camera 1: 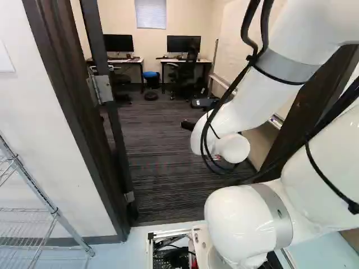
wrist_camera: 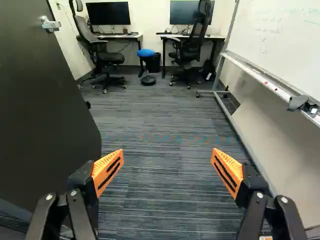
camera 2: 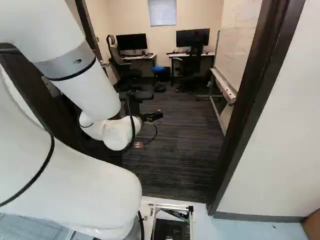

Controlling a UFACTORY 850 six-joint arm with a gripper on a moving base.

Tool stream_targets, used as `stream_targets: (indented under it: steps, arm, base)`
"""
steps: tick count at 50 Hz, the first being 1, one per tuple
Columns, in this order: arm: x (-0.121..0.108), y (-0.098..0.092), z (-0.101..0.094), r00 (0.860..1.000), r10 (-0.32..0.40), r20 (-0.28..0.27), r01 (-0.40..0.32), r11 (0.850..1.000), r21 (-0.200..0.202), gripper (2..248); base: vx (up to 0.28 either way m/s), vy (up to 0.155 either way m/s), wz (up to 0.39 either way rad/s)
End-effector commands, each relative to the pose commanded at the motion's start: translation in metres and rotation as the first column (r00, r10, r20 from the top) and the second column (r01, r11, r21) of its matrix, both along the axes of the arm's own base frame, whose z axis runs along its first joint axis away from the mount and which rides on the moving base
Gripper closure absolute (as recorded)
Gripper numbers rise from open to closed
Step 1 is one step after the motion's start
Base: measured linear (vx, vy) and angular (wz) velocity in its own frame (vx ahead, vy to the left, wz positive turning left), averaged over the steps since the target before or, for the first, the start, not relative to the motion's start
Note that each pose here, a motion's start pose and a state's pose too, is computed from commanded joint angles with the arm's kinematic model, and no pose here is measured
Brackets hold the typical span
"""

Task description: Open the door and move inside

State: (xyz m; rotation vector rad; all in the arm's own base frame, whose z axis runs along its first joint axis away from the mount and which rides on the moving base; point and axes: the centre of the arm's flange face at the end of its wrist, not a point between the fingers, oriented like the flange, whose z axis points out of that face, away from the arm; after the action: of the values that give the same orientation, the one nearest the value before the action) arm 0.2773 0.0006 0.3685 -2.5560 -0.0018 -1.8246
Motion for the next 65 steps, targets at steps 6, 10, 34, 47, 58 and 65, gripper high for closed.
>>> stream_targets:
  steps: [6,10,34,47,58,65]
  arm:
    - [-0.0038,-0.0003,-0.0016,1.0,-0.001,0.0,0.001,1.0,0.0,3]
    - [-0.0055,-0.0005,-0.0023,1.0,-0.001,-0.001,0.001,1.0,0.0,3]
    - [-0.007,-0.0006,-0.0029,1.0,-0.002,-0.001,0.002,1.0,0.0,3]
    - [-0.007,-0.0006,-0.0029,1.0,-0.002,-0.001,0.002,1.0,0.0,3]
    - [-0.007,-0.0006,-0.0029,1.0,-0.002,-0.001,0.002,1.0,0.0,3]
    - [-0.007,-0.0006,-0.0029,1.0,-0.002,-0.001,0.002,1.0,0.0,3]
  base:
    - [0.0,0.0,0.0]
    - [0.0,0.0,0.0]
    - [0.0,0.0,0.0]
    - [0.0,0.0,0.0]
    - [0.0,0.0,0.0]
    - [0.004,0.0,-0.018]
